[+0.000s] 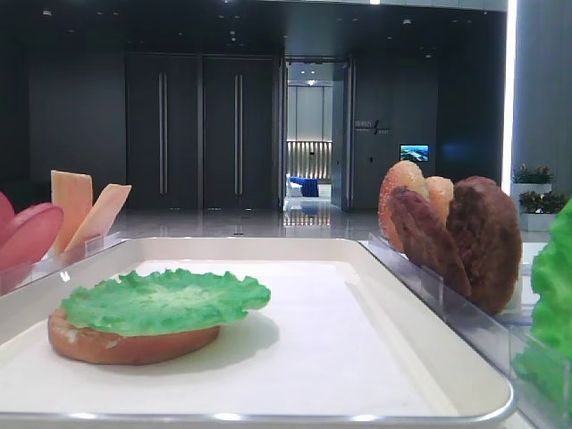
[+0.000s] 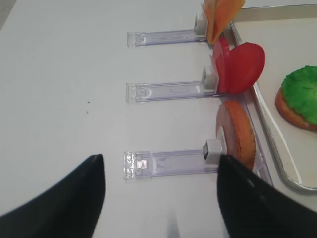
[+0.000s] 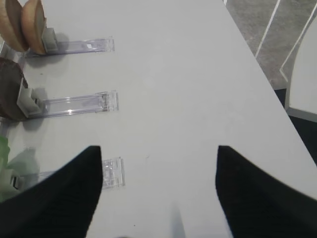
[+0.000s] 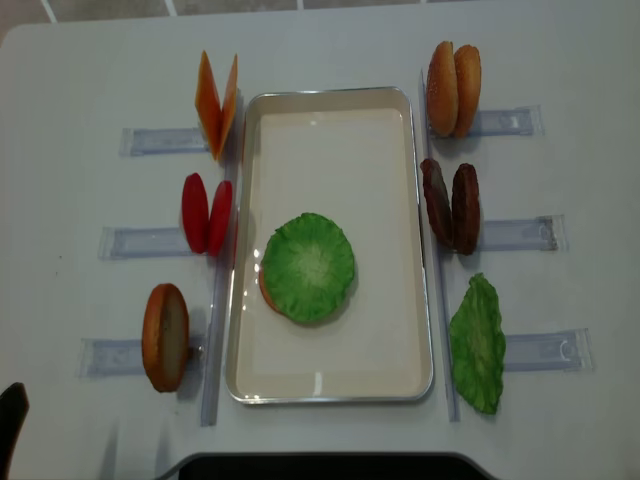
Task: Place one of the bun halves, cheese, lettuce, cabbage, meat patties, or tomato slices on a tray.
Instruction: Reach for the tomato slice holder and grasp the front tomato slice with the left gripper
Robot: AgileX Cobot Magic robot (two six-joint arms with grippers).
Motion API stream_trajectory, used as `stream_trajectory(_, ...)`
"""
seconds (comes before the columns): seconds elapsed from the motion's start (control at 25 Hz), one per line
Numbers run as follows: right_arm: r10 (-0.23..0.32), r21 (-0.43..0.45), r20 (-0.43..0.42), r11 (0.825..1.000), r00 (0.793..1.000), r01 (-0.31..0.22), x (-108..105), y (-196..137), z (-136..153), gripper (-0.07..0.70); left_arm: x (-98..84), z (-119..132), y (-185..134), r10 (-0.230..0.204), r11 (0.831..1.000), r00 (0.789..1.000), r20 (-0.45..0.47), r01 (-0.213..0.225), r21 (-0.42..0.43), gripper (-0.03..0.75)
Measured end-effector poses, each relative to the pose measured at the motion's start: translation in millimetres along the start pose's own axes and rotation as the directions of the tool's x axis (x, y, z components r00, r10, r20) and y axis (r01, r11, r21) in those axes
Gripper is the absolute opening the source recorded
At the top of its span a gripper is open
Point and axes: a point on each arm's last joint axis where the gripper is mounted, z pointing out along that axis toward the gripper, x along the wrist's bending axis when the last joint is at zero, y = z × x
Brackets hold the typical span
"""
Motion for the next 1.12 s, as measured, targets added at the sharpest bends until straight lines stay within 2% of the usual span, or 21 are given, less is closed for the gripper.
stream_trajectory(1.12,0.000,0.000,0.000,1.000,1.000,0.000,0.0,0.0,0.0,0.465,0.0,0.0,0.0,0.000,1.000,1.000,0.000,0.000,0.000,0.534)
